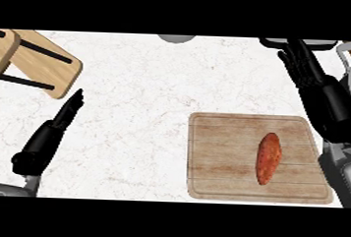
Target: Pick the sweet potato from the cutting board and place it in the pot
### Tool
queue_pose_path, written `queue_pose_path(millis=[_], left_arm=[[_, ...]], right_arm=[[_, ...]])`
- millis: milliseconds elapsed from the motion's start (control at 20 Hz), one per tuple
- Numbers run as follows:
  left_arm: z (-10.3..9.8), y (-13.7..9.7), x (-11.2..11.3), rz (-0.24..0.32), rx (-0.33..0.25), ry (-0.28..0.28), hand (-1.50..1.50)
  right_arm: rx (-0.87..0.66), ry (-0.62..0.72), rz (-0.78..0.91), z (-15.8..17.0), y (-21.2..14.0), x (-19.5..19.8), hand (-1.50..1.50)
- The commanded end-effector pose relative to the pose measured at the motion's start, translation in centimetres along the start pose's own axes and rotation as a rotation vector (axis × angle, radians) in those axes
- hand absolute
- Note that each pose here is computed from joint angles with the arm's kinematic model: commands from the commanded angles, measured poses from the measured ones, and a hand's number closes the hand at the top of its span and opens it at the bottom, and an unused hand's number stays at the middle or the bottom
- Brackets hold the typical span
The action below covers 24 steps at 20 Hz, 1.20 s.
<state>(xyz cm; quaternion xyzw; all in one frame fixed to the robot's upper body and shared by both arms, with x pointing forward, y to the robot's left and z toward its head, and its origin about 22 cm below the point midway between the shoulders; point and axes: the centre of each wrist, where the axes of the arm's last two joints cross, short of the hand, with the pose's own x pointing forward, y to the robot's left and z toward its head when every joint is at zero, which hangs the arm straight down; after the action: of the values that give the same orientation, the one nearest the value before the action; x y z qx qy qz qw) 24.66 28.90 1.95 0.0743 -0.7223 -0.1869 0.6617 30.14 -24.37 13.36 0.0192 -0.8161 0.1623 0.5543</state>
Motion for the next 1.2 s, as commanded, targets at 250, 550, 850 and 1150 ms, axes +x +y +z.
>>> queue_pose_path(millis=[250, 550, 850, 1150], left_arm=[[-3.1, 4.3, 3.6, 0.221, 0.379, 0.006, 0.00], [-3.0, 3.2, 4.4, 0.279, 0.326, 0.060, 0.00], [-3.1, 3.1, 6.2, 0.268, 0.328, 0.072, 0.00], [-3.3, 2.7, 6.5, 0.275, 0.334, 0.082, 0.00]], right_arm=[[-0.291, 0.116, -0.011, 6.3, -11.6, -5.9, 1.50], [-0.347, 0.105, 0.257, 12.5, -11.5, -11.5, -1.50], [-0.208, -0.013, 0.246, 10.8, -13.7, -8.6, -1.50], [0.131, 0.202, 0.343, 9.1, -15.0, -2.6, -1.50]])
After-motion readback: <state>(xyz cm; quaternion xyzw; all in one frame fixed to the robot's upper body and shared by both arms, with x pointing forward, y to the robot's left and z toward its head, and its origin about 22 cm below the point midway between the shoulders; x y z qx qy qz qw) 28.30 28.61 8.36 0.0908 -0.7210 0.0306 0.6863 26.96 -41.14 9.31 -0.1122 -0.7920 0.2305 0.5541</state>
